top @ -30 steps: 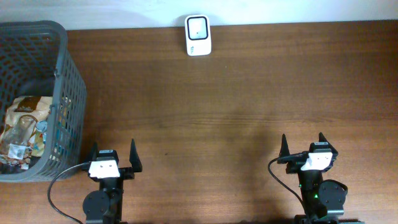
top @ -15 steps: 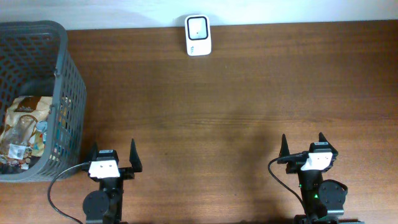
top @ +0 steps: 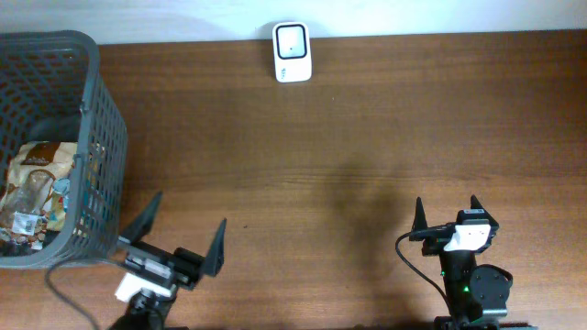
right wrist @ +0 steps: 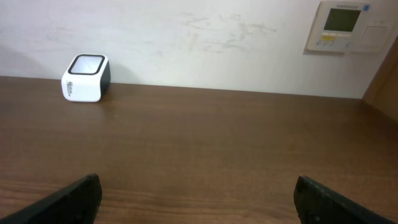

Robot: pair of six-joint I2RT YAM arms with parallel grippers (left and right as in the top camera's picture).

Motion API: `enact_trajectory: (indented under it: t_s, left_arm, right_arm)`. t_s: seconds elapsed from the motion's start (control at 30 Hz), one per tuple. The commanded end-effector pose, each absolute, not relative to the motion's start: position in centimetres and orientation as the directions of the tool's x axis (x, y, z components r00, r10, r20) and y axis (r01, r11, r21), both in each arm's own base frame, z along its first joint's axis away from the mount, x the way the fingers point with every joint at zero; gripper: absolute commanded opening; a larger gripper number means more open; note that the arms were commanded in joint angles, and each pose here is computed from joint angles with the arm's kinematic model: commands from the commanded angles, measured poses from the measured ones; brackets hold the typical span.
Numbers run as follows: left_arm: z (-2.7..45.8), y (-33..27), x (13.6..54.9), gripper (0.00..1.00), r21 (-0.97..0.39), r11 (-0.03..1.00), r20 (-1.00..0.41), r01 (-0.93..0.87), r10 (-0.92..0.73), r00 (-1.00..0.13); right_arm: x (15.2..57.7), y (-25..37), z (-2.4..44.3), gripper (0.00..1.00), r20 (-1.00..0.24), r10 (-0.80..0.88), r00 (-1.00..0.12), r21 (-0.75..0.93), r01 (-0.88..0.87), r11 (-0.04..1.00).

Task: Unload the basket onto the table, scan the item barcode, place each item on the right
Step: 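Reach the left gripper into the basket and grasp the brown-white PanTree bag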

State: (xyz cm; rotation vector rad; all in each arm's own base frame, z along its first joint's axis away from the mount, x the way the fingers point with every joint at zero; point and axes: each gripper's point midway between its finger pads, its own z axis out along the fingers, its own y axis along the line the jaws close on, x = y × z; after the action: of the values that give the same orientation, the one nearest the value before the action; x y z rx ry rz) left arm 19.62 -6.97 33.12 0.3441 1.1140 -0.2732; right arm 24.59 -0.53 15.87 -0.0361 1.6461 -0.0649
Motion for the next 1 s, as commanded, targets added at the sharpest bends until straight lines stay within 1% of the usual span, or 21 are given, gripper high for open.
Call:
enact_trajectory:
  t_s: [0.0, 0.03, 0.07, 0.13, 0.17, 0.2, 0.27, 0.3, 0.33, 0.37, 0.4, 0.43, 0.47, 0.53, 0.57, 0.6, 0.67, 0.7, 0.8, 0.87, 0.97]
  left_arm:
    - [37.2, -4.4, 22.0, 0.99, 0.141, 0.964, -0.968, 0.227, 0.086, 0.235]
    - [36.6, -4.4, 24.0, 0.99, 0.189, 0.951, -0.982, 0.244, 0.180, 0.059]
    - [36.2, -4.5, 25.3, 0.99, 0.181, 0.944, -0.977, 0.276, 0.205, -0.062]
    - [35.9, -5.6, 28.2, 0.99, 0.103, 0.927, -0.946, 0.361, 0.203, -0.252]
    - [36.2, -5.5, 29.4, 0.99, 0.092, 0.928, -0.938, 0.362, 0.203, -0.282]
    - [37.4, -5.4, 31.7, 0.99, 0.077, 0.932, -0.927, 0.355, 0.198, -0.320]
    - [39.5, -3.5, 34.9, 0.99, 0.032, 0.965, -0.912, 0.261, 0.135, -0.387]
    - [40.9, -2.0, 36.4, 0.99, 0.043, 0.978, -0.904, 0.206, 0.126, -0.409]
    - [42.8, 1.1, 38.2, 0.99, 0.079, 0.993, -0.896, 0.091, 0.111, -0.430]
    - [44.7, 4.2, 39.2, 0.99, 0.122, 0.992, -0.897, -0.032, 0.097, -0.432]
    - [45.8, 6.2, 39.6, 0.99, 0.151, 0.982, -0.900, -0.112, 0.089, -0.427]
    - [47.7, 9.9, 39.7, 0.99, 0.198, 0.944, -0.907, -0.265, 0.074, -0.415]
    - [49.0, 13.5, 39.1, 0.99, 0.236, 0.881, -0.912, -0.409, 0.056, -0.406]
    - [49.3, 18.2, 37.5, 0.99, 0.275, 0.780, -0.908, -0.563, 0.017, -0.420]
    - [48.6, 20.2, 36.8, 0.99, 0.287, 0.750, -0.898, -0.597, -0.008, -0.441]
    - [45.8, 22.5, 36.4, 0.99, 0.284, 0.757, -0.861, -0.588, -0.070, -0.504]
    - [43.1, 23.8, 36.5, 0.99, 0.263, 0.783, -0.827, -0.564, -0.118, -0.550]
    - [40.9, 25.0, 36.2, 0.99, 0.274, 0.778, -0.793, -0.566, -0.151, -0.591]
    - [34.3, 27.6, 34.7, 0.99, 0.367, 0.791, -0.639, -0.490, -0.168, -0.750]
    - [29.6, 29.1, 33.5, 0.99, 0.406, 0.795, -0.541, -0.451, -0.188, -0.820]
    - [24.5, 31.0, 31.9, 0.99, 0.434, 0.771, -0.471, -0.466, -0.247, -0.847]
  right_arm:
    - [24.6, -0.6, 15.5, 0.98, -0.994, -0.070, -0.081, -0.072, 0.019, 0.997]
    - [24.6, -0.6, 15.5, 0.98, -0.994, -0.070, -0.081, -0.071, 0.019, 0.997]
    - [24.6, -0.6, 15.5, 0.98, -0.994, -0.070, -0.081, -0.072, 0.019, 0.997]
    - [24.6, -0.6, 15.5, 0.98, -0.994, -0.070, -0.081, -0.072, 0.019, 0.997]
    - [24.6, -0.6, 15.5, 0.98, -0.994, -0.070, -0.081, -0.072, 0.019, 0.997]
    - [24.6, -0.6, 15.5, 0.98, -0.994, -0.070, -0.081, -0.071, 0.019, 0.997]
    - [24.6, -0.6, 15.5, 0.98, -0.994, -0.070, -0.081, -0.072, 0.019, 0.997]
    - [24.6, -0.6, 15.5, 0.98, -0.994, -0.070, -0.081, -0.071, 0.019, 0.997]
    - [24.6, -0.6, 15.5, 0.99, -0.994, -0.070, -0.081, -0.071, 0.019, 0.997]
    - [24.6, -0.6, 15.5, 0.98, -0.994, -0.070, -0.081, -0.072, 0.019, 0.997]
    - [24.6, -0.6, 15.5, 0.98, -0.994, -0.070, -0.081, -0.072, 0.019, 0.997]
    - [24.6, -0.6, 15.5, 0.98, -0.994, -0.070, -0.081, -0.071, 0.019, 0.997]
    - [24.6, -0.6, 15.5, 0.99, -0.994, -0.070, -0.081, -0.071, 0.019, 0.997]
    - [24.6, -0.6, 15.5, 0.98, -0.994, -0.070, -0.081, -0.072, 0.019, 0.997]
    - [24.6, -0.6, 15.5, 0.98, -0.994, -0.070, -0.081, -0.071, 0.019, 0.997]
    - [24.6, -0.6, 15.5, 0.98, -0.994, -0.070, -0.081, -0.071, 0.019, 0.997]
    - [24.6, -0.6, 15.5, 0.98, -0.994, -0.070, -0.081, -0.072, 0.019, 0.997]
    - [24.6, -0.6, 15.5, 0.98, -0.994, -0.070, -0.081, -0.071, 0.019, 0.997]
    - [24.6, -0.6, 15.5, 0.98, -0.994, -0.070, -0.081, -0.072, 0.019, 0.997]
    - [24.6, -0.6, 15.5, 0.98, -0.994, -0.070, -0.081, -0.071, 0.019, 0.997]
    - [24.6, -0.6, 15.5, 0.98, -0.994, -0.070, -0.081, -0.071, 0.019, 0.997]
